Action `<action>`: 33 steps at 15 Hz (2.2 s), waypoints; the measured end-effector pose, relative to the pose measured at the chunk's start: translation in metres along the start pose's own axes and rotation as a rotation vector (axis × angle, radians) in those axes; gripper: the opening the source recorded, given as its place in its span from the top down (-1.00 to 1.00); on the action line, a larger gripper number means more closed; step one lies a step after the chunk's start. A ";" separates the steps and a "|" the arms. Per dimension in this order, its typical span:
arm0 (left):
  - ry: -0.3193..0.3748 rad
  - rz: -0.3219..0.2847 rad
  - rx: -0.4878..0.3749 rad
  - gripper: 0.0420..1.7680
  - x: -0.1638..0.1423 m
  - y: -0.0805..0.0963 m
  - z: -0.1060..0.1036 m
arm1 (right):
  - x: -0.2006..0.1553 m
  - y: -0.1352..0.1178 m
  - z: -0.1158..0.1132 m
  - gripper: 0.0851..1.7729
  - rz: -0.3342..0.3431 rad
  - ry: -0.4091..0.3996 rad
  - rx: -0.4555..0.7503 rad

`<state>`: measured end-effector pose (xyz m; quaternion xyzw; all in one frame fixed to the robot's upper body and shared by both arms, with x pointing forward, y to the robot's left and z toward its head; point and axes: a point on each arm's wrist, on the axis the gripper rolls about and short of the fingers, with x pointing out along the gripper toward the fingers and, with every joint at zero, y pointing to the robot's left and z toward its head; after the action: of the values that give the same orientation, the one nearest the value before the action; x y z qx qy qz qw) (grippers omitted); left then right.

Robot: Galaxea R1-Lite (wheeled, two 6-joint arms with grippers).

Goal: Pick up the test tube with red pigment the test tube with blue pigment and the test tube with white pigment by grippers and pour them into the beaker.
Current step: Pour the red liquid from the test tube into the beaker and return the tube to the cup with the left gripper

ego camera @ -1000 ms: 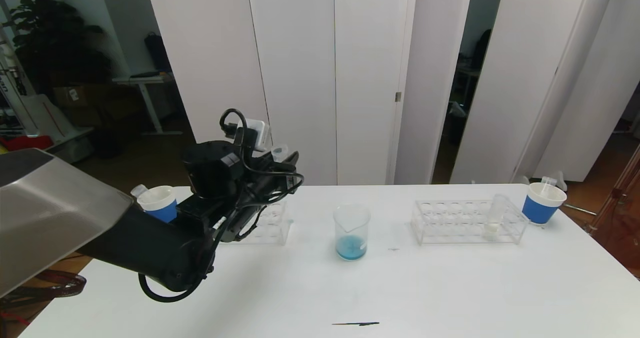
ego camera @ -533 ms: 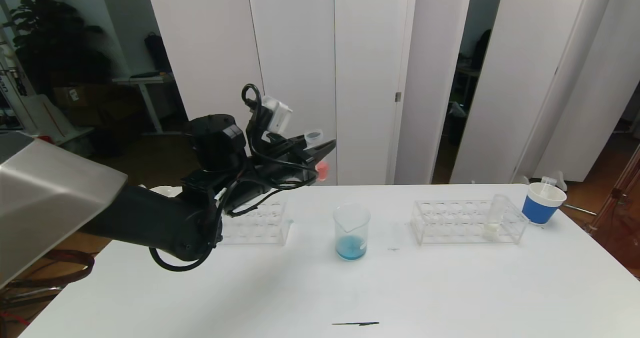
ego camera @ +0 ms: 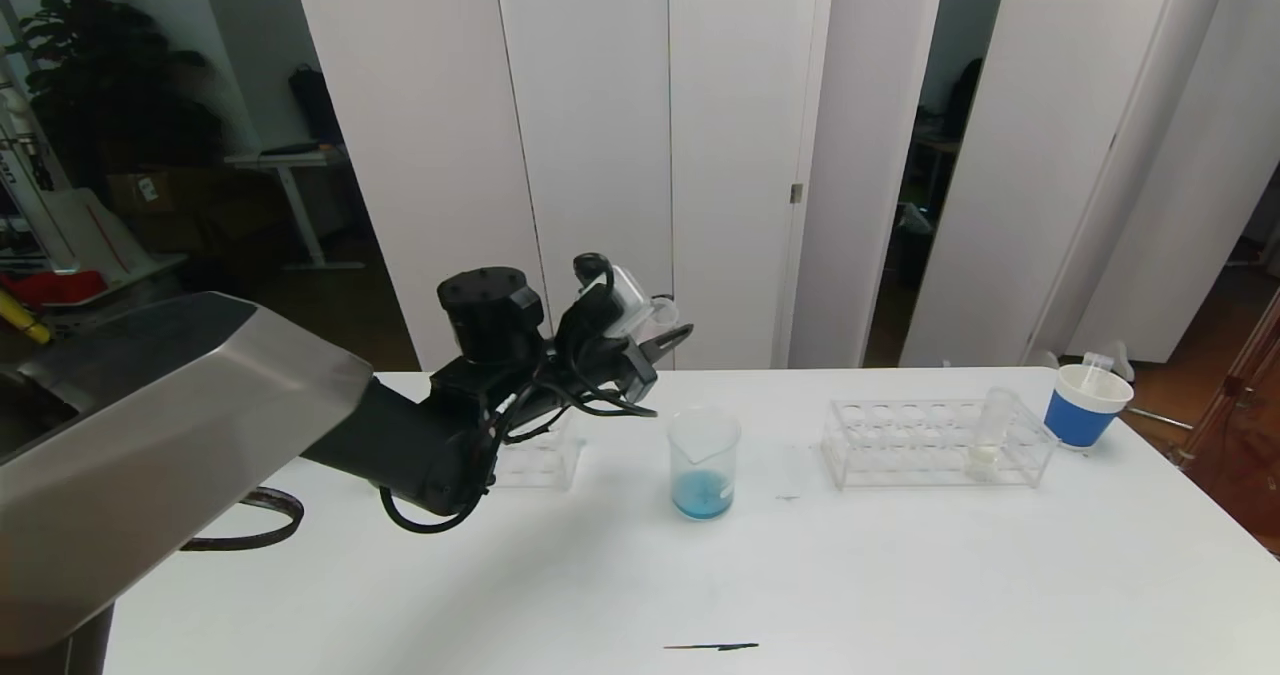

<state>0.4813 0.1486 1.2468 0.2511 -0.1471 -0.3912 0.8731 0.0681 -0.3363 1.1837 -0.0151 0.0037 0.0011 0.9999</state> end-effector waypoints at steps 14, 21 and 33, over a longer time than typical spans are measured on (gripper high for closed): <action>-0.177 -0.102 0.339 0.36 0.013 -0.005 -0.038 | 0.000 0.000 0.000 -0.97 0.000 0.000 0.000; -0.160 -0.073 0.531 0.36 0.013 -0.015 -0.065 | 0.000 0.000 0.000 -0.97 0.000 0.000 0.000; -0.207 -0.019 0.746 0.36 0.014 -0.015 -0.064 | 0.000 0.000 0.000 -0.97 0.000 0.000 0.000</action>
<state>0.5101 0.1505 1.1858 0.5119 -0.3644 -0.3422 0.6986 0.0681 -0.3363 1.1837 -0.0149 0.0037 0.0013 0.9999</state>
